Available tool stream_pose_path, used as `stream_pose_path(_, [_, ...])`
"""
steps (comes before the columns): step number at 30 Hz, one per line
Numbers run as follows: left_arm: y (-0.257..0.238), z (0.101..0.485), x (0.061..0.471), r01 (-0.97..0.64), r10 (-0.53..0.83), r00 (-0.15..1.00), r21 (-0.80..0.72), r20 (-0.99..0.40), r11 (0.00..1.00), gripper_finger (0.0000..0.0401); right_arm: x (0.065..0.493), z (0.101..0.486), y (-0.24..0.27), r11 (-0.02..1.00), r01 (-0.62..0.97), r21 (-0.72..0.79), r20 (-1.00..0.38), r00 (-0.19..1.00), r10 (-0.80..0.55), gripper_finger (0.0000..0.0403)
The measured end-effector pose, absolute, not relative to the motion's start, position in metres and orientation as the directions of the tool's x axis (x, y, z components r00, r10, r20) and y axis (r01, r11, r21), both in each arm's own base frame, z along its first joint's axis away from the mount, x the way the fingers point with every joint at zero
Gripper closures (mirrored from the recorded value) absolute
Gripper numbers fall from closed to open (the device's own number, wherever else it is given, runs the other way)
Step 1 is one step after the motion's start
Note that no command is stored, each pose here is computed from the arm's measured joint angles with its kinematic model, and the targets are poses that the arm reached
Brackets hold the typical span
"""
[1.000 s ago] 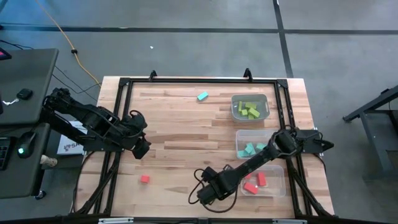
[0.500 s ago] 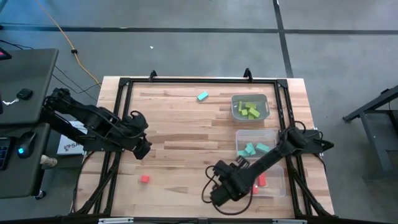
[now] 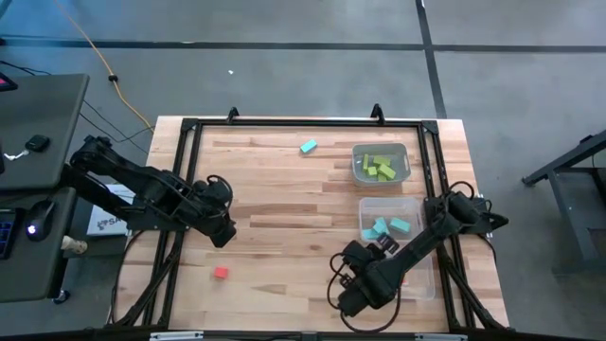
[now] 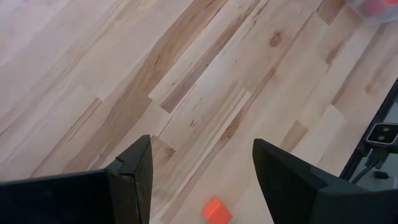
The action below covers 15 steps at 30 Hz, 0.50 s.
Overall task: Sort & place blocks by color
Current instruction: Put the orange block into the bottom transparent bin
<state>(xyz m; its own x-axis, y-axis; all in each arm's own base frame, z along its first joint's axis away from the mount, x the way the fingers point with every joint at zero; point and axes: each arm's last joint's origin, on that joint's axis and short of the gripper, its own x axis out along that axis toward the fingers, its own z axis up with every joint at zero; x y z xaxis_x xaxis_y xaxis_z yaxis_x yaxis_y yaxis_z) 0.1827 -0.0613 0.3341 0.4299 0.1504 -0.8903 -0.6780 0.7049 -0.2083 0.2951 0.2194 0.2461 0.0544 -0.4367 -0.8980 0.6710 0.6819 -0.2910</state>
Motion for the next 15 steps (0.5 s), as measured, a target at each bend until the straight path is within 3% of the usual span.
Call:
stream_pose_path(6, [-0.063, 0.33, 0.188, -0.682, 0.155, 0.417, -0.195, -0.896, 0.705, 0.0204, 0.276, 0.227, 0.219, 0.668, 0.651, -0.359, -0.899, -0.05, -0.435, 0.03])
stream_pose_path(15, [-0.065, 0.328, 0.191, -0.694, 0.159, 0.407, -0.191, -0.9, 0.694, 0.0204, 0.217, 0.235, 0.206, 0.558, 0.76, -0.335, -0.903, -0.088, -0.421, 0.03])
